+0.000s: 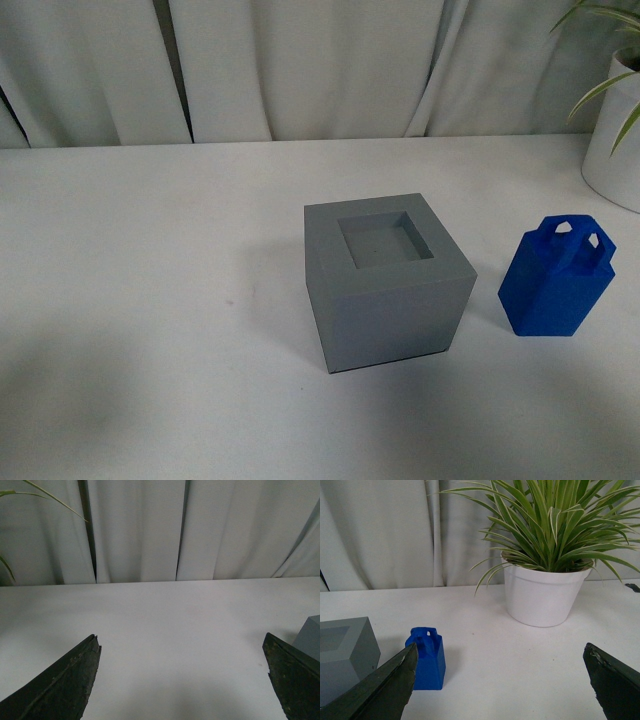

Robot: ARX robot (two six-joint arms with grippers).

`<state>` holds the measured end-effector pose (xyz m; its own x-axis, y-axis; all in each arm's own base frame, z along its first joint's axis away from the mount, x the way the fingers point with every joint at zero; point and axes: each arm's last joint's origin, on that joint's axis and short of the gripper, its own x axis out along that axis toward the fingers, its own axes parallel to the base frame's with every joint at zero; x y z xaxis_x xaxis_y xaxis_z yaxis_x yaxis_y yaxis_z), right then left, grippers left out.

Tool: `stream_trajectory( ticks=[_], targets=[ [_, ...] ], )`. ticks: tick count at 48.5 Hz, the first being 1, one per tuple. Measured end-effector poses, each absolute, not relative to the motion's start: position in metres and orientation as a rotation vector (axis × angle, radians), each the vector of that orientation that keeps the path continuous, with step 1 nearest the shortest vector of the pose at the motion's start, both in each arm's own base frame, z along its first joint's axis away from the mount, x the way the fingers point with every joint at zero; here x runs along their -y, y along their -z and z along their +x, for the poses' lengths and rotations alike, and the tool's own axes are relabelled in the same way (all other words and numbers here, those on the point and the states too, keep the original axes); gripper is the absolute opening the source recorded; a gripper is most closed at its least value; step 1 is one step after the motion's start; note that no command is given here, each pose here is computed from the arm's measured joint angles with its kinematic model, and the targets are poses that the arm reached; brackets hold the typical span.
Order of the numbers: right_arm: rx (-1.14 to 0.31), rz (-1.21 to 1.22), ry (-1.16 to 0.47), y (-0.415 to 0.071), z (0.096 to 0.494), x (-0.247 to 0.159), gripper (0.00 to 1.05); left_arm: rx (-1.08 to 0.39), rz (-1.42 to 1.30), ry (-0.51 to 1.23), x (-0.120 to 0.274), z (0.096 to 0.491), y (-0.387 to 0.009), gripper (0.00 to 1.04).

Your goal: Insert blue part into gray base

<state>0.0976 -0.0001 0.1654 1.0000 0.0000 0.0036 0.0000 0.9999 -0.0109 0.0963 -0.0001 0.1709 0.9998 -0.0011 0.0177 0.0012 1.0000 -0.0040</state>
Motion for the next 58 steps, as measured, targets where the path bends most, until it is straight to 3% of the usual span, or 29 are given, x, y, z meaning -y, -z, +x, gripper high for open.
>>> stream_trajectory(
  ticks=[53, 58],
  targets=[
    [0.002, -0.011, -0.001, -0.1652, 0.0976, 0.0001, 0.97, 0.018, -0.004, 0.001, 0.0001, 0.0963, -0.1709, 0.99],
    [-0.146, -0.013, -0.033, -0.1636, 0.0989, 0.0008, 0.97, 0.018, -0.004, 0.001, 0.0001, 0.0963, -0.1709, 0.99]
  ],
)
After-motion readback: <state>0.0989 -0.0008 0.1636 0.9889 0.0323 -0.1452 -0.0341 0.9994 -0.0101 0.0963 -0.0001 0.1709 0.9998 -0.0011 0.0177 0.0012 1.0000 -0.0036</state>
